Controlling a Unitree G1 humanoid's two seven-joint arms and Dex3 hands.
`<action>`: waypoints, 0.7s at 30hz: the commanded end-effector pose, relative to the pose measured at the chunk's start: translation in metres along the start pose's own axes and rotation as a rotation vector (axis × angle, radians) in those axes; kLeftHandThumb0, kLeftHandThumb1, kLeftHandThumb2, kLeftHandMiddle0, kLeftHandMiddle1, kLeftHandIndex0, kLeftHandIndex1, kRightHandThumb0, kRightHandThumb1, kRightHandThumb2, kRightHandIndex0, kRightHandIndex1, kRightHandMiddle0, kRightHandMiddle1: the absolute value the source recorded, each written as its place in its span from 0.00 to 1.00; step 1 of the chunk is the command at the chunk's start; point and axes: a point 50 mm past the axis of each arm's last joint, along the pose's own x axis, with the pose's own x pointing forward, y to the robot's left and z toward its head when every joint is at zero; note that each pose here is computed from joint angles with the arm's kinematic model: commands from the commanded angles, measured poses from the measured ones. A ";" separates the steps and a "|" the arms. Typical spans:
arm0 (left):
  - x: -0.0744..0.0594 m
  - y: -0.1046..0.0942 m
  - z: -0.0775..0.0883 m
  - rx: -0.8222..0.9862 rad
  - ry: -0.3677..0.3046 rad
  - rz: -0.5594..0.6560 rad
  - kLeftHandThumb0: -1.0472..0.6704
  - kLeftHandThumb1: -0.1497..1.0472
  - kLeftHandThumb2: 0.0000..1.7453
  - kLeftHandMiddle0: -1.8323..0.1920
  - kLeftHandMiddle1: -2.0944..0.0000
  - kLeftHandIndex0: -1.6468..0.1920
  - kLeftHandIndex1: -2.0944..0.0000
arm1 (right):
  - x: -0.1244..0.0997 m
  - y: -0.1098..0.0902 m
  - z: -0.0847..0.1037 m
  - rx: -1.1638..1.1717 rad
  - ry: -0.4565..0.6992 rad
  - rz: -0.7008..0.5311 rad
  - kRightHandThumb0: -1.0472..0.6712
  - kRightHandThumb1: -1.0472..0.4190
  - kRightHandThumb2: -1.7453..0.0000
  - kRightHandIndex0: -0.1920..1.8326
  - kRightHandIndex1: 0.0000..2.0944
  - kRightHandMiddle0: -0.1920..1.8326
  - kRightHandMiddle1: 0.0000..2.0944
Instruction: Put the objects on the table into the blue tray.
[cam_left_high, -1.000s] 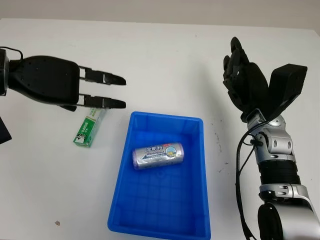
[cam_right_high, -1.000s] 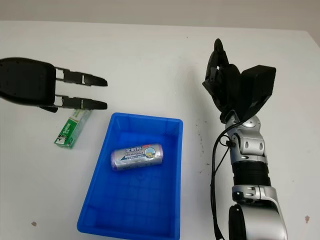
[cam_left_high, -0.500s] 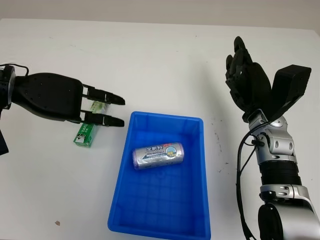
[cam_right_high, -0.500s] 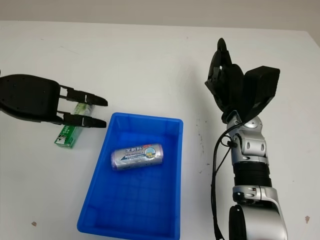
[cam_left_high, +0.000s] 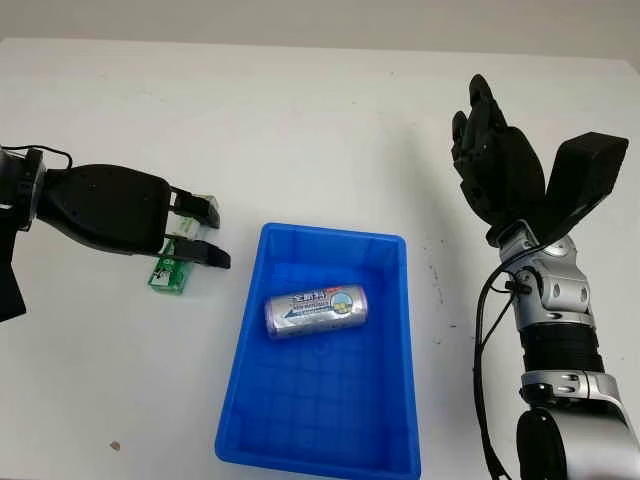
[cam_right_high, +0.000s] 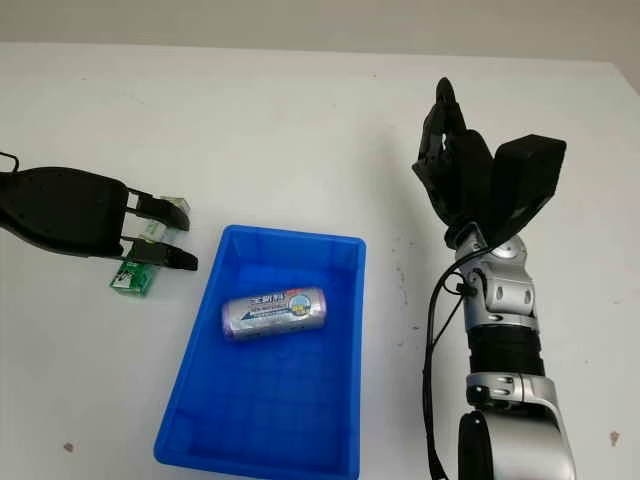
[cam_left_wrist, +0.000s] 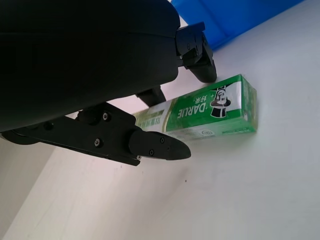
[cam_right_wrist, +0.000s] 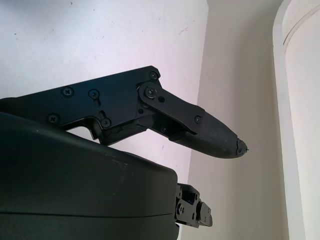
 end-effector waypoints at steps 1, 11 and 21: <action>-0.002 -0.009 0.006 -0.024 0.000 -0.030 0.51 1.00 0.08 0.78 0.44 0.86 0.35 | -0.002 -0.004 0.000 0.004 -0.012 -0.010 0.21 0.00 0.51 0.00 0.00 0.00 0.00; 0.014 -0.010 0.002 0.038 0.025 0.046 0.53 1.00 0.10 0.74 0.01 0.89 0.18 | -0.004 -0.004 0.000 0.027 -0.012 -0.008 0.21 0.00 0.52 0.00 0.00 0.00 0.00; 0.023 -0.008 -0.014 -0.302 0.417 -0.007 0.40 1.00 0.14 0.67 0.00 0.81 0.00 | -0.005 -0.004 -0.002 0.023 -0.004 -0.005 0.22 0.00 0.53 0.00 0.00 0.00 0.00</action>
